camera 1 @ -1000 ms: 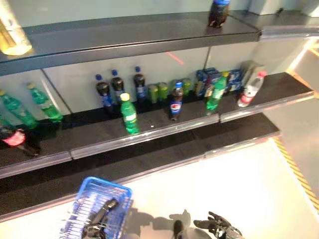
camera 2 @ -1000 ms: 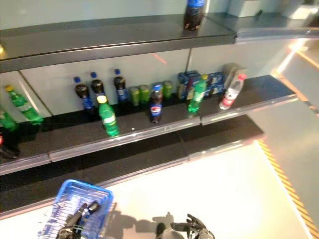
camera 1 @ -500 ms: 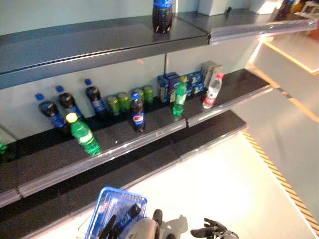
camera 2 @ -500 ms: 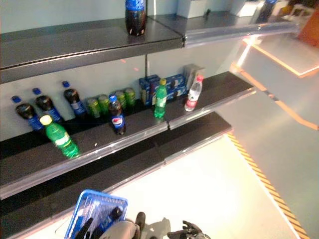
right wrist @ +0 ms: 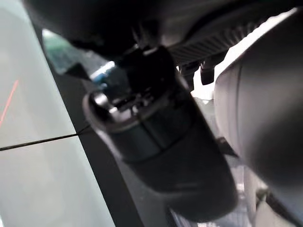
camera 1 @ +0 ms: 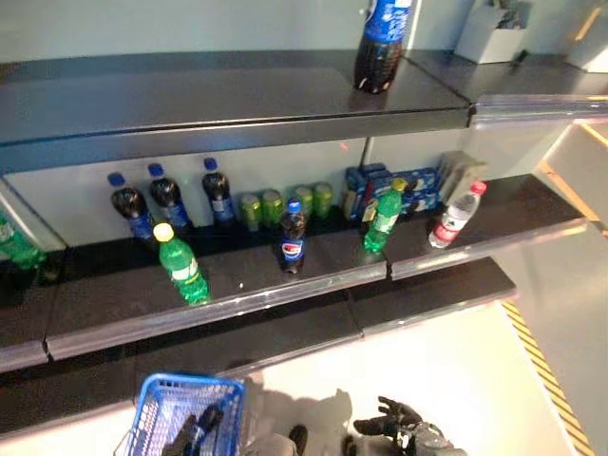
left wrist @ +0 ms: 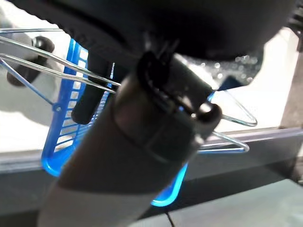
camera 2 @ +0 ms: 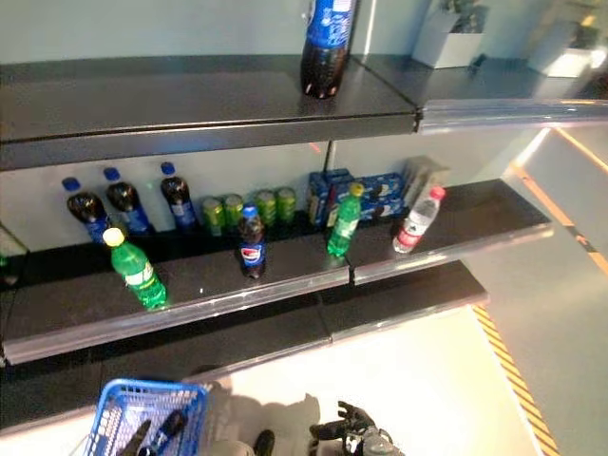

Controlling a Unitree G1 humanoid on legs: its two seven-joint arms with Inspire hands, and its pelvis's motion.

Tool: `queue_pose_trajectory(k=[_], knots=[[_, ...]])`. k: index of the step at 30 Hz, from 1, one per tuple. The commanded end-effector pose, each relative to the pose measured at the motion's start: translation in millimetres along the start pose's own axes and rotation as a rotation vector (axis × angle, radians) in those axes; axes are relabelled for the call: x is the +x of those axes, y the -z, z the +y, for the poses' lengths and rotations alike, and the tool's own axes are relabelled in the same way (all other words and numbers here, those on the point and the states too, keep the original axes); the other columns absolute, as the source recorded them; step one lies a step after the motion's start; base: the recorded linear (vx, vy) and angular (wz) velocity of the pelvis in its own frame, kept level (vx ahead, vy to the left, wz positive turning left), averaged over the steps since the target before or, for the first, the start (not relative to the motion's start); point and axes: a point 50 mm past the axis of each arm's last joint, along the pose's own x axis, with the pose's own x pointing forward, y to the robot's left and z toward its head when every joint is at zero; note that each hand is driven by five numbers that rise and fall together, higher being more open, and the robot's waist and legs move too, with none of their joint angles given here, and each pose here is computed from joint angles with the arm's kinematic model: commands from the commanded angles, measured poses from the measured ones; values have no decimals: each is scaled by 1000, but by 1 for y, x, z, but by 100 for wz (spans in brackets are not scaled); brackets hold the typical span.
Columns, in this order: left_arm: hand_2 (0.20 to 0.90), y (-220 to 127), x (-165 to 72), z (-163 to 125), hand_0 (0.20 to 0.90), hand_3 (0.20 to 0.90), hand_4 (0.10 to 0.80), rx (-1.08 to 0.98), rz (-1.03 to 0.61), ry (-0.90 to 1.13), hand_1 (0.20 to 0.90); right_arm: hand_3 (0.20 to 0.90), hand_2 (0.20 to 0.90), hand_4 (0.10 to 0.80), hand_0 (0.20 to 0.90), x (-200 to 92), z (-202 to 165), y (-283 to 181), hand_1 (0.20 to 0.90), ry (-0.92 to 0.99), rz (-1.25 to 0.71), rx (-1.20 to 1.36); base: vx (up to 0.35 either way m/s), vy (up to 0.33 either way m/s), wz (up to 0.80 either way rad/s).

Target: Pick up the drink and place into the basket.

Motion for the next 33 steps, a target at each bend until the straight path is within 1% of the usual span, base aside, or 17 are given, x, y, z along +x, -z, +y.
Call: queue_pose_trajectory(k=[1,5,7,9,11,12,13,16,21,28,29,31,33], knots=[[300,-27,-5,-54,300,200,100,-48,-146,241,300,900,900,800,900,1,5,-19,900,-32,-61,-7,28,-507,79],[300,-14,-8,-59,300,200,100,-37,-147,270,300,900,900,800,900,-1,4,-23,900,-62,-56,-70,15,-605,93],[300,-9,-8,-55,300,200,100,6,-130,259,300,900,900,800,900,-2,0,-24,900,-48,-50,-45,6,-413,74],[300,-2,-8,-56,300,200,100,39,-103,247,300,900,900,800,900,-2,-7,-17,900,-5,-32,-6,-50,-320,25],[300,0,-8,-55,300,200,100,65,-87,257,300,900,900,800,900,-3,-13,-13,900,12,-30,21,-78,-182,120],[300,5,-7,-46,300,200,100,82,-66,239,300,900,900,800,900,-2,-23,-9,900,28,-29,26,-70,-145,152],[300,6,-7,-42,300,200,100,83,-62,227,300,900,900,800,900,-2,-25,-8,900,33,-28,30,-52,-118,103],[300,10,-6,-23,300,200,100,79,-55,170,300,900,900,800,900,-2,-28,-4,900,44,-14,56,32,12,10],[300,9,-5,-13,300,200,100,109,-42,159,300,900,900,800,900,-2,-24,-1,900,43,-8,74,35,117,3],[300,6,-5,-21,300,200,100,172,-43,178,300,900,900,800,900,-3,-13,-2,900,20,-27,84,-24,148,-4],[300,0,-4,-28,300,200,100,218,-62,192,300,900,900,800,900,-3,-8,-4,900,5,-41,79,-73,-12,-14],[300,-4,-3,-35,300,200,100,247,-82,201,300,900,900,800,900,-3,-5,-6,900,-10,-46,71,-90,-85,-7],[300,-7,-3,-47,300,200,100,204,-82,222,300,900,900,800,900,-3,-3,-10,900,-26,-62,28,-97,-233,25]])
